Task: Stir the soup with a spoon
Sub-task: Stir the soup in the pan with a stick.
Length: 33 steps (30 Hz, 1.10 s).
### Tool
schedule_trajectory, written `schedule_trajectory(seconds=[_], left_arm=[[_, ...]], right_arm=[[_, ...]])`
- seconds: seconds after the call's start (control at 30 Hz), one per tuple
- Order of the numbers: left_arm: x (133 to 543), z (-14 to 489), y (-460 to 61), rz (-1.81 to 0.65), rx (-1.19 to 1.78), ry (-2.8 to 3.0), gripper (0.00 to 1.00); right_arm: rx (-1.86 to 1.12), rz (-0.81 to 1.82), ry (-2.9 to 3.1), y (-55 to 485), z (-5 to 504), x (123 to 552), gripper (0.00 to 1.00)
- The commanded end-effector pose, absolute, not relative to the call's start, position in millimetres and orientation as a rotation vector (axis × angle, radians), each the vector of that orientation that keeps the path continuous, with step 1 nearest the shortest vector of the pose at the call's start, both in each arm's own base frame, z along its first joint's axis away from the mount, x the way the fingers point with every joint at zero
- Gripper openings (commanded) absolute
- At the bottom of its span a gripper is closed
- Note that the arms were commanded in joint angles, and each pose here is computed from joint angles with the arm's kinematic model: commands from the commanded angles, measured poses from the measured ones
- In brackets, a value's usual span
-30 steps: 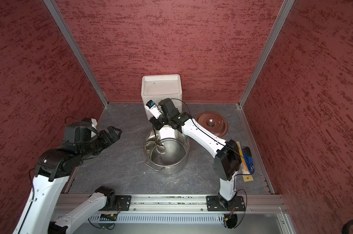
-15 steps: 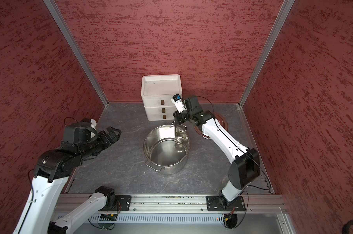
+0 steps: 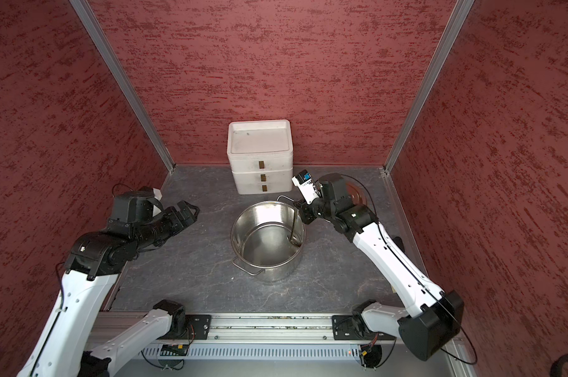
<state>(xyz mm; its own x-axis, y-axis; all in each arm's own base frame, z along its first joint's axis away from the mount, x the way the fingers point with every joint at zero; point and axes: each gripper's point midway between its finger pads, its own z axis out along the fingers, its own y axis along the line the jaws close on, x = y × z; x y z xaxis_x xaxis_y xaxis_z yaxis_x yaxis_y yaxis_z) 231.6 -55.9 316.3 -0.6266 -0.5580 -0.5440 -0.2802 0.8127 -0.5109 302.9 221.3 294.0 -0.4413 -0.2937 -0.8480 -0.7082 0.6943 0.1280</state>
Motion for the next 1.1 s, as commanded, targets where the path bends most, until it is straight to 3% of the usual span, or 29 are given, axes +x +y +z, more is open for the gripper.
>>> schedule_trajectory(seconds=[0.0, 0.3, 0.57, 0.87, 1.07], left_arm=[[236, 329, -57, -0.513, -0.583, 2.232, 1.00], [234, 329, -57, -0.514, -0.581, 2.237, 1.00], [226, 326, -55, -0.518, -0.598, 2.235, 1.00], [217, 328, -48, -0.512, -0.634, 2.208, 1.00], [220, 329, -51, -0.519, -0.628, 2.215, 1.00]], right_arm=[[-0.840, 0.708, 1.986, 228, 302, 277, 0.00], [-1.055, 0.930, 1.815, 295, 328, 226, 0.00], [-1.238, 0.946, 1.748, 360, 320, 219, 0.00], [-1.227, 0.866, 1.794, 413, 306, 271, 0.00], [-1.163, 0.761, 1.862, 414, 296, 317, 0.00]])
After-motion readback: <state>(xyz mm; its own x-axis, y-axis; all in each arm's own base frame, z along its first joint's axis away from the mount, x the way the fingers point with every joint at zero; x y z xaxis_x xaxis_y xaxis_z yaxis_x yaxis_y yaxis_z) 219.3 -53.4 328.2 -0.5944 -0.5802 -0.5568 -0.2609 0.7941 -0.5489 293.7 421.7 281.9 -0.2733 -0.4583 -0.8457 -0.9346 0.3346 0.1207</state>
